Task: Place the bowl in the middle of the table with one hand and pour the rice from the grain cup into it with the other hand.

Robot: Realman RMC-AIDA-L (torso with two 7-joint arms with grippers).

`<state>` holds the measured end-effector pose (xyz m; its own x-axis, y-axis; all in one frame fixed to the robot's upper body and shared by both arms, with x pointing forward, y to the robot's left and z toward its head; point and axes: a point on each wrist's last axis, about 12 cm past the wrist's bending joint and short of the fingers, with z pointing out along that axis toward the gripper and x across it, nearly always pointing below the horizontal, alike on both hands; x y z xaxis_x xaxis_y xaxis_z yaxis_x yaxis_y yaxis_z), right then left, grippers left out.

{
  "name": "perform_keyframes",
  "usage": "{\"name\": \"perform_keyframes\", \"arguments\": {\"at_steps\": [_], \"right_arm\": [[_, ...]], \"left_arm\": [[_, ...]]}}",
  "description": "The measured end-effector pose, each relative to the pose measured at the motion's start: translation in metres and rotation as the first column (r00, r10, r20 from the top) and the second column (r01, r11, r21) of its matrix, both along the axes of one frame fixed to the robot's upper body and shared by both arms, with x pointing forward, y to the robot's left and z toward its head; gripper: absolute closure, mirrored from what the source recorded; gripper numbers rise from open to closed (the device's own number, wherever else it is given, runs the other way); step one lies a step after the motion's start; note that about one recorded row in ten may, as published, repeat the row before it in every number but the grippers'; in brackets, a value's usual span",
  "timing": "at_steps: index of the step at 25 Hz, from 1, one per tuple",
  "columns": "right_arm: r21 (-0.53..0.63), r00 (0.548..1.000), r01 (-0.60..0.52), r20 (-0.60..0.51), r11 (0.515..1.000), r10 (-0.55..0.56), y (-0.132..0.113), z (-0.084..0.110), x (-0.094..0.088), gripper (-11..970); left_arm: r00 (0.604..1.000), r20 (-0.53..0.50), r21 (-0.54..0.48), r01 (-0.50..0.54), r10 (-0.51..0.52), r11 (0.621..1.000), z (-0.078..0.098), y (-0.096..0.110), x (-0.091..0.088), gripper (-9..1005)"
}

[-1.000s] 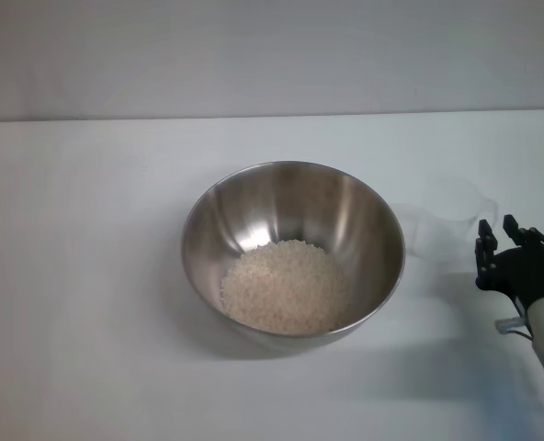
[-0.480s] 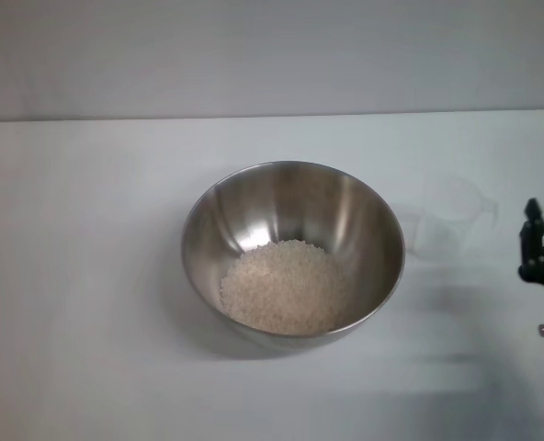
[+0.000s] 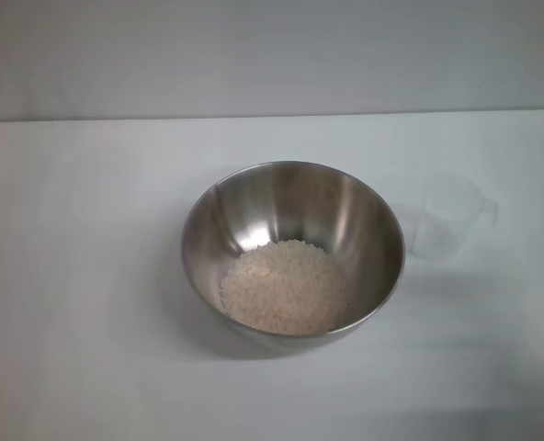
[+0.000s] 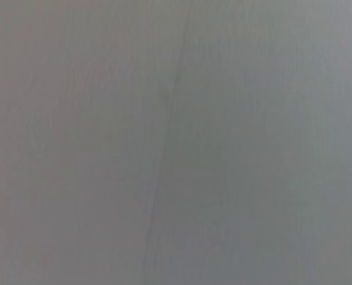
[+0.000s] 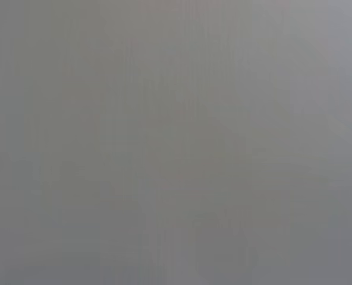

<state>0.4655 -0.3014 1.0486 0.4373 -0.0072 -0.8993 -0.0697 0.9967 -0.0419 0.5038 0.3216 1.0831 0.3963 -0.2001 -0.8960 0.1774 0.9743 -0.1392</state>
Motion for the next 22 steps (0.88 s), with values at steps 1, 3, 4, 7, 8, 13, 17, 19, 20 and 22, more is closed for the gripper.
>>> {"name": "perform_keyframes", "arguments": {"at_steps": [1, 3, 4, 7, 8, 13, 17, 19, 20, 22], "right_arm": [[-0.005, 1.000, 0.005, 0.014, 1.000, -0.005, -0.0023, 0.0024, 0.0023, 449], [-0.009, 1.000, 0.014, 0.022, 1.000, -0.013, -0.0040, 0.0042, 0.0050, 412], [-0.009, 1.000, 0.014, 0.022, 1.000, -0.013, -0.0040, 0.0042, 0.0050, 393], [-0.014, 0.999, 0.026, 0.033, 1.000, -0.026, -0.0064, 0.0067, 0.0090, 355], [-0.013, 0.999, 0.030, 0.037, 0.999, -0.030, -0.0069, 0.0076, 0.0101, 354], [-0.006, 0.998, 0.050, 0.045, 0.999, -0.050, -0.0091, 0.0091, 0.0117, 353], [0.001, 0.997, 0.063, 0.051, 0.998, -0.063, -0.0102, 0.0099, 0.0120, 354], [0.005, 0.996, 0.068, 0.053, 0.998, -0.068, -0.0104, 0.0101, 0.0121, 354], [0.006, 0.996, 0.069, 0.054, 0.998, -0.069, -0.0103, 0.0102, 0.0121, 354], [0.008, 0.996, 0.070, 0.054, 0.998, -0.070, -0.0102, 0.0101, 0.0120, 354]], "left_arm": [[1.000, -0.005, -0.002, -0.012, 0.012, 1.000, -0.0019, 0.0006, -0.0024, 581], [1.000, -0.008, -0.002, -0.015, 0.015, 1.000, -0.0028, 0.0004, -0.0032, 543], [1.000, -0.009, -0.001, -0.017, 0.017, 1.000, -0.0032, 0.0001, -0.0035, 524], [0.999, -0.007, 0.027, -0.038, 0.039, 0.999, -0.0051, -0.0012, -0.0062, 434], [0.999, -0.005, 0.034, -0.042, 0.042, 0.999, -0.0051, -0.0015, -0.0066, 382], [0.999, -0.004, 0.037, -0.044, 0.044, 0.998, -0.0051, -0.0020, -0.0065, 185], [0.999, -0.004, 0.043, -0.042, 0.043, 0.998, -0.0046, -0.0036, -0.0036, 124], [0.999, -0.005, 0.045, -0.043, 0.043, 0.998, -0.0046, -0.0039, -0.0030, 126], [0.999, -0.003, 0.046, -0.041, 0.041, 0.998, -0.0042, -0.0044, -0.0021, 127], [0.999, 0.000, 0.046, -0.038, 0.038, 0.998, -0.0033, -0.0054, -0.0005, 129]]}}
